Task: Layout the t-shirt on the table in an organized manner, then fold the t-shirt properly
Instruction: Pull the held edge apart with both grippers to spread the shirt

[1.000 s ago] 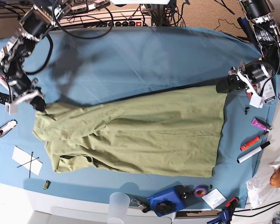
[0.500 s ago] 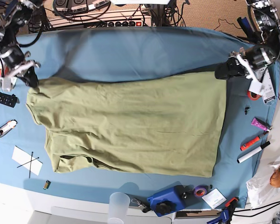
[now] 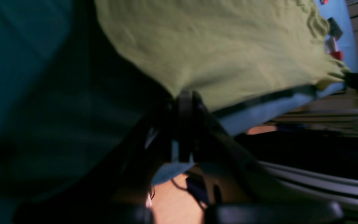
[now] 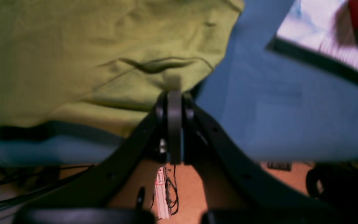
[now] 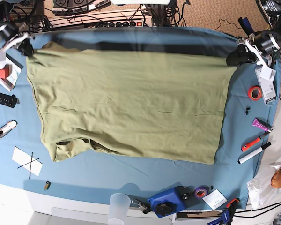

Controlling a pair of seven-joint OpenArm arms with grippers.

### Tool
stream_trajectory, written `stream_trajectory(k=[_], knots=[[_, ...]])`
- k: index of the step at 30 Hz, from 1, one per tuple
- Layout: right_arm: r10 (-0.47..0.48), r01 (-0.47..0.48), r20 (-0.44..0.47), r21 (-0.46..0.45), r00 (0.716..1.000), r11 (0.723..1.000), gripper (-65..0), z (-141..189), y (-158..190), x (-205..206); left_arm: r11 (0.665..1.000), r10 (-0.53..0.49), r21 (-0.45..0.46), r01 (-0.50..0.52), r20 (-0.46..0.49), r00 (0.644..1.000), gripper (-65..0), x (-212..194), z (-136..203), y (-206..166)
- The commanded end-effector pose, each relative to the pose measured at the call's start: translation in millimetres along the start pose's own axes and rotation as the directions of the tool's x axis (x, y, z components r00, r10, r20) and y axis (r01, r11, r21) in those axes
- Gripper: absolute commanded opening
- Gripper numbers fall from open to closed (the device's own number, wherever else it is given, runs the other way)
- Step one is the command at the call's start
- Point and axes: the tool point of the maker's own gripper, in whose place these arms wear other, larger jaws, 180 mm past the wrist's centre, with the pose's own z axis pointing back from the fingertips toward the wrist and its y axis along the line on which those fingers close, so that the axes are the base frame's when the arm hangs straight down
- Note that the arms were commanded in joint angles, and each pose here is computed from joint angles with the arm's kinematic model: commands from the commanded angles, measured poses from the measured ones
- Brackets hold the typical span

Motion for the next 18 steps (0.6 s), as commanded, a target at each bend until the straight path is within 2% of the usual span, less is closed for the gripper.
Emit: stream_trajectory(k=[1, 10, 18], knots=[[0.022, -0.022, 0.015, -0.011, 1.000, 1.000, -65.0, 6.7, -2.0, 5.7, 1.000, -0.022, 0.014, 0.022, 0.015, 1.000, -65.0, 6.2, 5.0, 1.3], [-0.040, 0.039, -0.079, -0.020, 0.996, 0.999, -65.0, 13.6, 1.6, -38.6, 0.995, 0.000, 0.095, 0.007, -0.078, 0.997, -65.0, -24.2, 11.6, 15.8], [-0.043, 0.041, -0.065, -0.021, 0.997, 0.999, -65.0, 12.9, 1.9, -36.9, 0.994, 0.027, 0.111, -0.022, -0.050, 0.998, -65.0, -33.2, 17.9, 17.4]])
